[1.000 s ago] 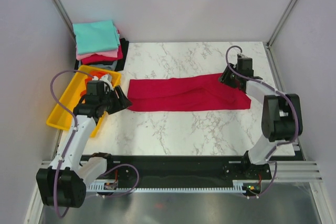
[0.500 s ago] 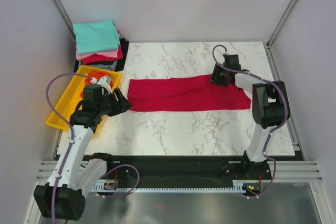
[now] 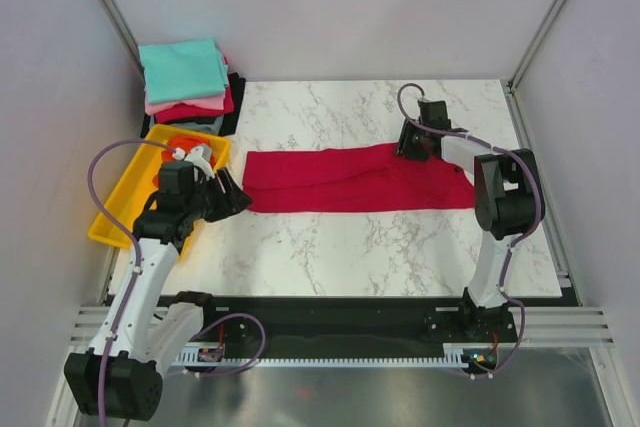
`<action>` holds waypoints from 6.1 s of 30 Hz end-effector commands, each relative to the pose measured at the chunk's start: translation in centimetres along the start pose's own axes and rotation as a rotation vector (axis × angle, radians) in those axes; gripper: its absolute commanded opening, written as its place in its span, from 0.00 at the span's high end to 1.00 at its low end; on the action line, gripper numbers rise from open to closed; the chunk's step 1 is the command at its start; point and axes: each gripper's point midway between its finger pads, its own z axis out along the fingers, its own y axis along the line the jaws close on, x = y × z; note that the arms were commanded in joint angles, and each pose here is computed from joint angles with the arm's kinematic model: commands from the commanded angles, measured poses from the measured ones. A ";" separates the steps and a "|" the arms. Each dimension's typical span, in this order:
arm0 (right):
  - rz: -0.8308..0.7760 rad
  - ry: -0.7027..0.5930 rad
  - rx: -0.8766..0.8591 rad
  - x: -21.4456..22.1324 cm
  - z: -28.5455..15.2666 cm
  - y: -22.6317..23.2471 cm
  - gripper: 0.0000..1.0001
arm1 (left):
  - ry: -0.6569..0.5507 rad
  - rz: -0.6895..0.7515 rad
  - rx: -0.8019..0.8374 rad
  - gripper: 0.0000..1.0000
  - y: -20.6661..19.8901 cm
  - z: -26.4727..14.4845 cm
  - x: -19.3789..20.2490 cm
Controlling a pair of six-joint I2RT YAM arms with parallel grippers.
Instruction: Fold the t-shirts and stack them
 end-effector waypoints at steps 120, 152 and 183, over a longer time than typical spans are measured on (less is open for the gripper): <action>0.257 0.152 0.220 -3.8 7.5 -9.6 0.54 | 0.399 0.066 -0.299 0.40 0.6 23.2 2.4; 0.154 -0.045 -0.224 -6.9 15.8 12.1 0.12 | 0.497 0.109 0.042 0.40 -13.3 5.7 18.3; 0.120 -0.170 -0.030 -0.4 -16.5 3.4 0.09 | 0.354 0.091 0.150 0.39 -10.5 3.0 18.2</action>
